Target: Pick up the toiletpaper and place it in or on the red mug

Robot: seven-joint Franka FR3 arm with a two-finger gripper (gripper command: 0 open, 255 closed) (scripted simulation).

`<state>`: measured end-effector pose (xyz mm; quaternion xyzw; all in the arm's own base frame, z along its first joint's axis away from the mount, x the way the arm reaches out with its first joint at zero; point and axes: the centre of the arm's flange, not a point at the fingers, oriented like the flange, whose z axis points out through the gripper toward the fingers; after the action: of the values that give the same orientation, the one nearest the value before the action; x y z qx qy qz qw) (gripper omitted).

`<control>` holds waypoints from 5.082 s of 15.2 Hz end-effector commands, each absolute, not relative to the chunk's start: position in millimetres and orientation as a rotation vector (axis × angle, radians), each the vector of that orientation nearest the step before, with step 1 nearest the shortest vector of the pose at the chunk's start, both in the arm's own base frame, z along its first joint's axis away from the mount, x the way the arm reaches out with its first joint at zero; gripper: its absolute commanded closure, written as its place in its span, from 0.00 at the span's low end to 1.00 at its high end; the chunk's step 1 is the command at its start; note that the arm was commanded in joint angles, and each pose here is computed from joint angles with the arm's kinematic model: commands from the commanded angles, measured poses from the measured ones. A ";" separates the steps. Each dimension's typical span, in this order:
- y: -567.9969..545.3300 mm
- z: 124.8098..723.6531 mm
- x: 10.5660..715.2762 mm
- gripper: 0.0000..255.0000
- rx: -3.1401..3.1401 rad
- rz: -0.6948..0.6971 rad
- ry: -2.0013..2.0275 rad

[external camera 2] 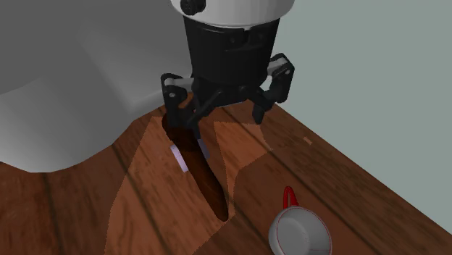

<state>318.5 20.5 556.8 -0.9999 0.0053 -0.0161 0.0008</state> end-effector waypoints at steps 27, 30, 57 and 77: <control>-82.6 273.4 442.6 0.00 -1.754 0.849 1.096; -82.6 273.4 442.6 0.00 -1.754 0.849 1.096; -30.9 340.1 424.1 0.00 -1.914 0.743 1.344; 93.7 336.8 467.8 0.00 -2.068 -0.048 2.395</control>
<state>467.8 93.7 336.8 -0.6535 0.7567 -0.0151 -0.0115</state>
